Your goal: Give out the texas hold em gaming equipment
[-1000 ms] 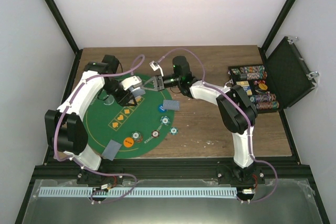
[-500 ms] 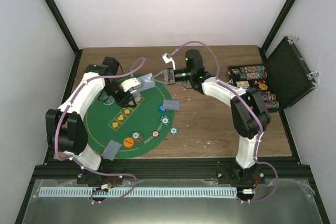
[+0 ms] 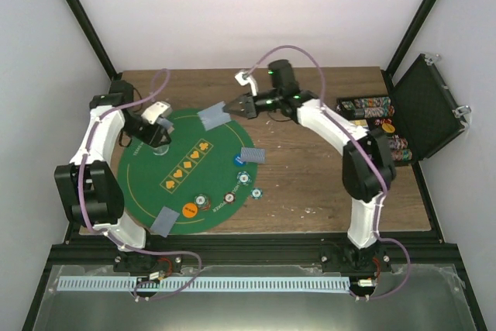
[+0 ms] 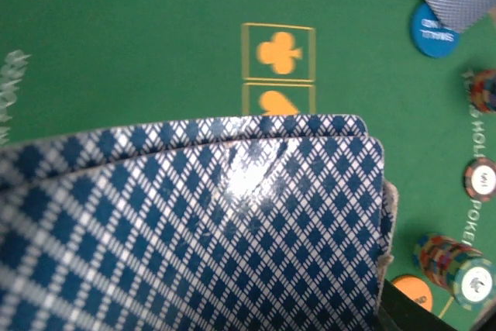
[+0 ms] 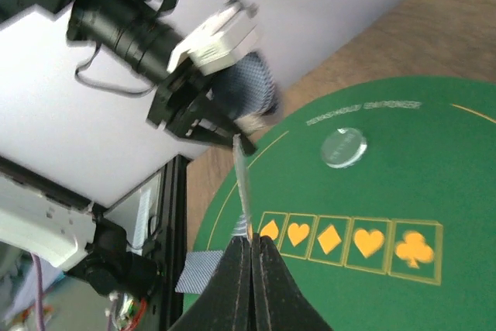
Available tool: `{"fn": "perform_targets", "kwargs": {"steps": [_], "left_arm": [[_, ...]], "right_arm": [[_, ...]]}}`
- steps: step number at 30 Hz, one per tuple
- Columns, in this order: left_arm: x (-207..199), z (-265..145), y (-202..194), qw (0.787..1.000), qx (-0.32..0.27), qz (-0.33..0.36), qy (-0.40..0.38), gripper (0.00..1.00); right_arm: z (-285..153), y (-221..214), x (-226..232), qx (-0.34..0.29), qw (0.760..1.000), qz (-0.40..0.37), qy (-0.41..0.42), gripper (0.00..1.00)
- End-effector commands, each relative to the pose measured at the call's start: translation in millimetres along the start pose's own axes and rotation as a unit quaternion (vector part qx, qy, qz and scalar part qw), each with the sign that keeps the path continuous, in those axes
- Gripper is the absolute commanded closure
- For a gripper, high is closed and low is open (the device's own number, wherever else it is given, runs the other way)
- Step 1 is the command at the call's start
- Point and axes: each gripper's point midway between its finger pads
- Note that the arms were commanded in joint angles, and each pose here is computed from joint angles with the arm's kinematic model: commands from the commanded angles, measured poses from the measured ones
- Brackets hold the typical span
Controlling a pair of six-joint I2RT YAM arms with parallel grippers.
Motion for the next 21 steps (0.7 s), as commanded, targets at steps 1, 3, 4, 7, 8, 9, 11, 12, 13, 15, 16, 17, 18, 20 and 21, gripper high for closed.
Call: {"fn": "perform_targets", "kwargs": {"steps": [1,3,4,7,8,9,11,12,13,15,16,17,18,20,21], "left_arm": [[33,-27,14,0.996,-0.051,-0.054,0.042,0.53],[47,-35,13,0.994,-0.063,-0.072,0.059,0.53],[52,-39,12,0.992,-0.066,-0.080,0.065,0.53],[60,-45,11,0.990,-0.073,-0.093,0.071,0.53],[61,-46,11,0.990,-0.075,-0.094,0.074,0.53],[61,-46,10,0.990,-0.075,-0.095,0.076,0.53],[62,-46,10,0.989,-0.076,-0.097,0.077,0.53],[62,-46,11,0.989,-0.077,-0.097,0.077,0.53],[62,-46,11,0.989,-0.078,-0.097,0.077,0.53],[62,-47,12,0.989,-0.079,-0.096,0.076,0.53],[61,-47,12,0.989,-0.080,-0.096,0.075,0.53],[61,-47,12,0.989,-0.080,-0.095,0.073,0.53],[60,-47,12,0.990,-0.080,-0.095,0.072,0.53],[60,-47,12,0.990,-0.080,-0.093,0.072,0.53],[59,-47,11,0.990,-0.080,-0.093,0.071,0.53]], "right_arm": [[65,-31,49,0.088,0.991,-0.055,0.086,0.99],[94,-42,62,0.107,0.986,-0.066,0.112,0.99],[107,-48,69,0.116,0.983,-0.068,0.123,0.99],[141,-67,84,0.140,0.978,-0.062,0.145,0.99],[152,-74,89,0.146,0.976,-0.057,0.152,0.99],[161,-80,95,0.152,0.974,-0.054,0.159,0.99],[179,-95,106,0.169,0.969,-0.053,0.171,0.99],[188,-104,110,0.178,0.967,-0.052,0.172,0.99],[197,-113,115,0.188,0.965,-0.054,0.175,0.99],[213,-129,125,0.206,0.961,-0.057,0.175,0.99],[219,-137,126,0.213,0.960,-0.054,0.175,0.99],[227,-144,131,0.220,0.958,-0.059,0.173,0.99],[233,-151,131,0.227,0.957,-0.059,0.169,0.99],[241,-163,133,0.241,0.955,-0.052,0.163,0.99],[245,-173,131,0.249,0.954,-0.042,0.162,0.99]]}}
Point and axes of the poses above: each gripper's point midway between its finger pads, its own z axis out along the fingers, its own x axis along the line the jaws close on, y = z × x, and after that the axes turned 12 degrees about -z, right-handed
